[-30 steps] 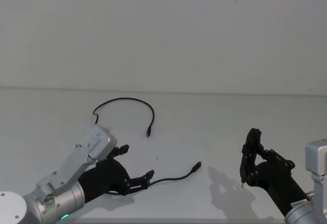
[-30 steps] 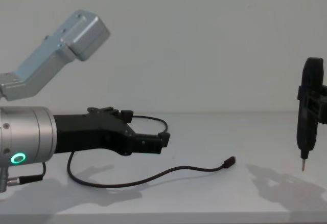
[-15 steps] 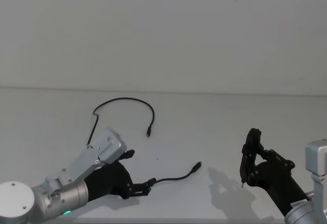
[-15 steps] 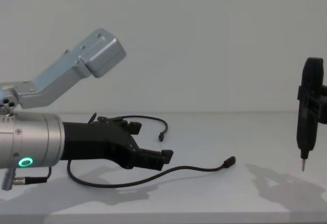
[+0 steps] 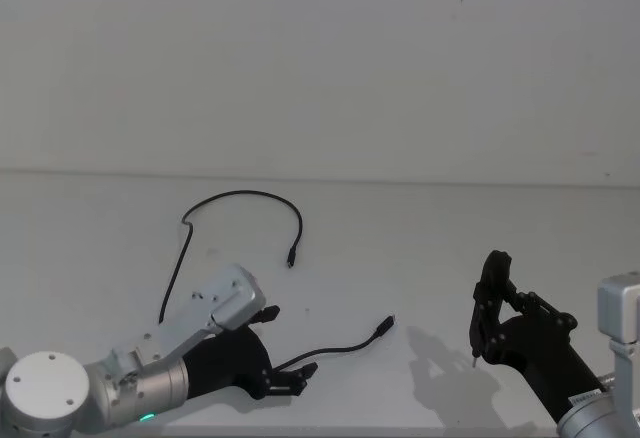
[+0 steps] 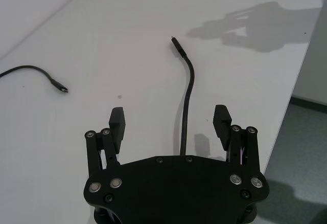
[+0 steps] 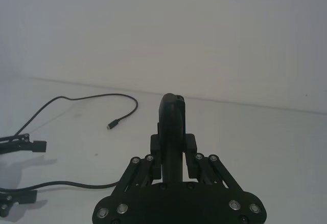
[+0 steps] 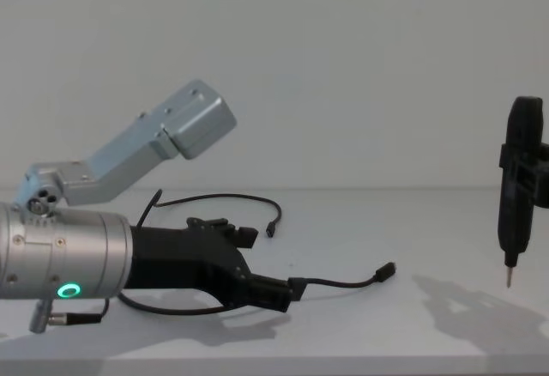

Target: Pick up the data cable with the one hand.

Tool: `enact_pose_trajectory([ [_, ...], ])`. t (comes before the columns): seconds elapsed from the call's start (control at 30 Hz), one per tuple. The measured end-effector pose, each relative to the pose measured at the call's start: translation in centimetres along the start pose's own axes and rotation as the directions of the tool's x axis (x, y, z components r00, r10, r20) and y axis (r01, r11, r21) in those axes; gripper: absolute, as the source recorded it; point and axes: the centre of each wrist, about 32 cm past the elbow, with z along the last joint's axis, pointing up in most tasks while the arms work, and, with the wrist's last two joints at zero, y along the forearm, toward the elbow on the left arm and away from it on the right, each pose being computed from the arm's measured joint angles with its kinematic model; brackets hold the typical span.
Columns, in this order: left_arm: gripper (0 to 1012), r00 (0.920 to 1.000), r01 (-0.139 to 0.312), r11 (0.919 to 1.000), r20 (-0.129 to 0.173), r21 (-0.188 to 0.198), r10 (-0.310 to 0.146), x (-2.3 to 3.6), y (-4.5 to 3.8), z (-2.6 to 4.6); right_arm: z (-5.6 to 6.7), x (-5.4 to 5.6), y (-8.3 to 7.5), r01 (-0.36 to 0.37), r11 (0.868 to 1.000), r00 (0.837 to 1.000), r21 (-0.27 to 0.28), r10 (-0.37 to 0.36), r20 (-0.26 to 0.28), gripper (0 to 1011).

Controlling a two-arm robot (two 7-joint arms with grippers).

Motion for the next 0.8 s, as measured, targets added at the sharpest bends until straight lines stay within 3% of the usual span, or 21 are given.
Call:
enact_pose_trajectory([
  [0.43, 1001, 0.9990, -0.002, 1.0000, -0.045, 0.004, 0.002, -0.21, -1.92, -1.09, 0.0, 0.0, 0.0, 0.000, 1.000, 1.000, 0.000, 0.000, 0.000, 269],
  [0.7, 1001, 0.9953, -0.020, 0.9998, -0.095, -0.005, 0.020, -0.31, -2.90, -1.36, 0.0, 0.0, 0.0, 0.000, 1.000, 1.000, 0.000, 0.000, 0.000, 269],
  [0.8, 948, 0.9931, -0.025, 0.9997, -0.115, -0.007, 0.024, -0.32, -3.15, -1.39, 0.0, 0.0, 0.0, 0.000, 1.000, 1.000, 0.000, 0.000, 0.000, 269],
])
